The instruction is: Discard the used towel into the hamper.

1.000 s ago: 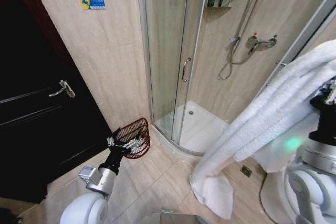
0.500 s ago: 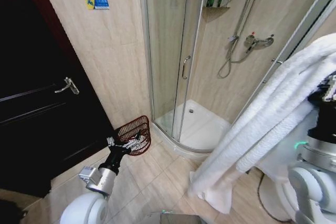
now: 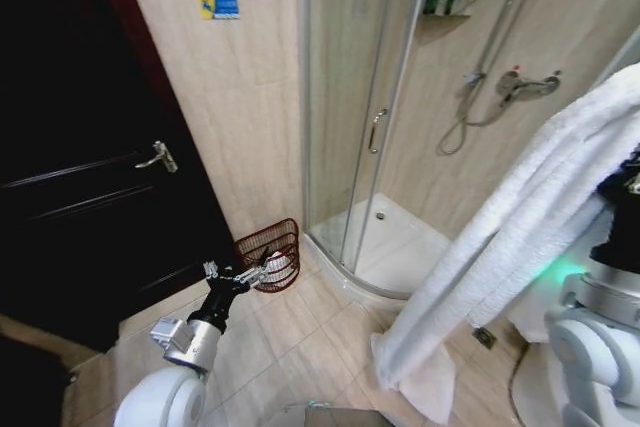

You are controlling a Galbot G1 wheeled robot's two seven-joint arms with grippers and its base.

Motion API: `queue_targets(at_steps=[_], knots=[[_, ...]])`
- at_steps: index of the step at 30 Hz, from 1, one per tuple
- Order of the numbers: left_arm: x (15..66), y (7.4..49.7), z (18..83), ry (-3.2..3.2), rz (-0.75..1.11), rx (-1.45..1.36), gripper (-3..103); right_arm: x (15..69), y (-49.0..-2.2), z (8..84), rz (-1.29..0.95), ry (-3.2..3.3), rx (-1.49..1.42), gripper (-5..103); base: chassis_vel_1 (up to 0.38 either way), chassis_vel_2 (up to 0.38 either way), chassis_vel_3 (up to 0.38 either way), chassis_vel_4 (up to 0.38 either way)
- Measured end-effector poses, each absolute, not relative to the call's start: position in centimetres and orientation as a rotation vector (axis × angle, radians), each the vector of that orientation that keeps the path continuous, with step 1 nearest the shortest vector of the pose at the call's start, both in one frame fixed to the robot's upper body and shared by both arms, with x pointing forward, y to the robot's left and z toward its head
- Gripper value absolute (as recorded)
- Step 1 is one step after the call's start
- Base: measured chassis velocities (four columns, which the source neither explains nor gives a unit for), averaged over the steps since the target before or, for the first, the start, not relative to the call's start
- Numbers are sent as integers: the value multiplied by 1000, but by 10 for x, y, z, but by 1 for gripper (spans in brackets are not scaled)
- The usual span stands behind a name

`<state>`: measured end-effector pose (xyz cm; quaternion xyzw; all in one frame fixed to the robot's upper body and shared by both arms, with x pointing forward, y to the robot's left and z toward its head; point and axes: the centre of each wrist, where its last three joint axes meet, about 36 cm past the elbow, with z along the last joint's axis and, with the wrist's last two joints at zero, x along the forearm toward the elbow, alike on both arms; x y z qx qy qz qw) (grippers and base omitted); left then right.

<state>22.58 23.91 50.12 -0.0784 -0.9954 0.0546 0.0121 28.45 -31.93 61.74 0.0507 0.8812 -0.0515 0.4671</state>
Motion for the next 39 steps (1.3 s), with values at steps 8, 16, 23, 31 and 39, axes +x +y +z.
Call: queue_targets(at_steps=[8, 16, 23, 31, 39], knots=[[226, 239, 501, -3103, 170, -244, 100, 285, -319, 617, -146, 2180, 123, 11, 104, 116, 123, 117], [226, 239, 501, -3103, 170, -244, 100, 285, -321, 621, -171, 2172, 112, 11, 131, 120, 120, 125], [226, 239, 501, -3103, 170, -244, 100, 285, -320, 620, -175, 2174, 109, 11, 136, 126, 135, 127], [226, 239, 501, -3103, 170, -244, 100, 286, -320, 621, -178, 2166, 101, 11, 86, 87, 69, 84], [226, 239, 501, -3103, 171, -244, 100, 287, -319, 623, -175, 2154, 100, 11, 6, 5, -7, -7]])
